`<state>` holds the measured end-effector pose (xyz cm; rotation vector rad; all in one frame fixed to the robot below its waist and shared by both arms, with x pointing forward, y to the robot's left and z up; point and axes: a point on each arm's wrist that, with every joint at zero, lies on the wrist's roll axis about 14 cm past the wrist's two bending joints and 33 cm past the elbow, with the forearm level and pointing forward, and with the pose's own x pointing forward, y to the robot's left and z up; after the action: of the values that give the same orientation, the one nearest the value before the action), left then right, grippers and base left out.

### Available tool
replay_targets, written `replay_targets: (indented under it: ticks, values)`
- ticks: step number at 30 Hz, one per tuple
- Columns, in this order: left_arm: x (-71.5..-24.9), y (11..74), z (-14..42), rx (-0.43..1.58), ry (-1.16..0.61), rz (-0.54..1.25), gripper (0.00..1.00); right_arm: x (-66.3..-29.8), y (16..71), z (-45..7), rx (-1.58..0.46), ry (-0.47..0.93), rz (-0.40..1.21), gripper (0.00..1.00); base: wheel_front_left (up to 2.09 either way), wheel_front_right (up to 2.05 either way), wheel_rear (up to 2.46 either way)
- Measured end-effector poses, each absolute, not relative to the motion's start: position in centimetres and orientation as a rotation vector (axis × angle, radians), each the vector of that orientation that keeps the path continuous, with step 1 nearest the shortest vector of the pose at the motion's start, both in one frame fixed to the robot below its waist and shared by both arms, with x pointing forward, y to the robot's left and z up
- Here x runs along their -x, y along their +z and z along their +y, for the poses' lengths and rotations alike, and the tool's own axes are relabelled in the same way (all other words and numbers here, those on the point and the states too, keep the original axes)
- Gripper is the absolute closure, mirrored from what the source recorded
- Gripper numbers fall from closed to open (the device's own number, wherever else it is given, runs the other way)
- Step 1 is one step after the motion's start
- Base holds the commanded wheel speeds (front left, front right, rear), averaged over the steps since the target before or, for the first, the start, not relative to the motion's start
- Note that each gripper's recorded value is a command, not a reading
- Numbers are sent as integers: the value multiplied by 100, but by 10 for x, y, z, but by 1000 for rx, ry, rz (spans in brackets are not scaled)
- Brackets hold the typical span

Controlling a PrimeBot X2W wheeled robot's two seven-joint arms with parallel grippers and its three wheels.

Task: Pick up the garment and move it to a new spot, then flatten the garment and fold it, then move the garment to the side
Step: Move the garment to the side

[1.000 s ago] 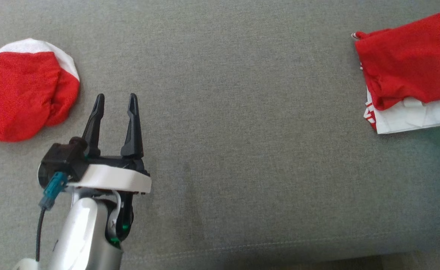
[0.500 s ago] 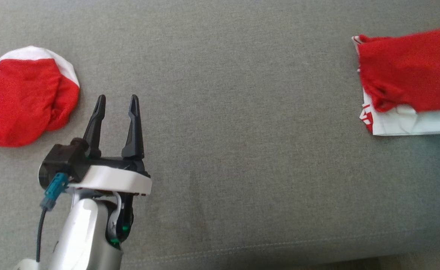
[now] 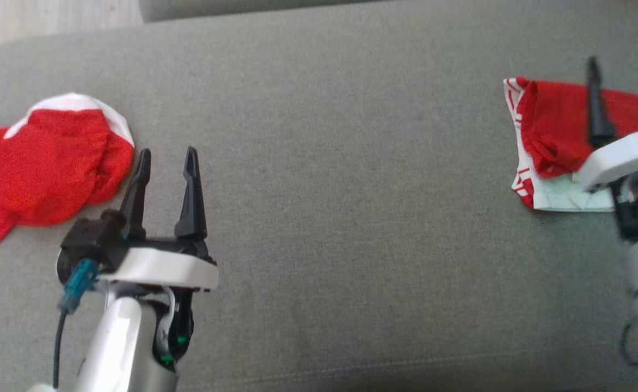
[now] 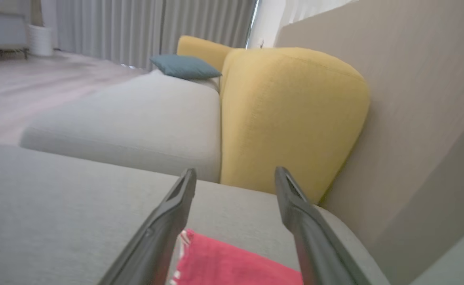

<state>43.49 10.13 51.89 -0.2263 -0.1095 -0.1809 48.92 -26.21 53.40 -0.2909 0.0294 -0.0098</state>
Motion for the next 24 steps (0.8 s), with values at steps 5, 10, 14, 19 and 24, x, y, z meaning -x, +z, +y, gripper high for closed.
replay_targets:
  ticks: [5,10,14,19,24]
  values:
    - [-419,526,105,216,-176,-122,0,-474,545,-226,179,32,-45,0,0,0,0]
    - [-406,531,109,199,-170,-133,0,-450,539,-192,73,66,-57,0,0,0,0]
    - [-393,531,112,197,-163,-132,0,-428,529,-178,45,90,-41,0,0,0,0]
    - [-375,520,111,211,-157,-96,0,-394,508,-173,-51,88,-10,0,0,0,0]
    - [-369,514,110,217,-155,-77,0,-382,504,-176,-96,72,-28,0,0,0,0]
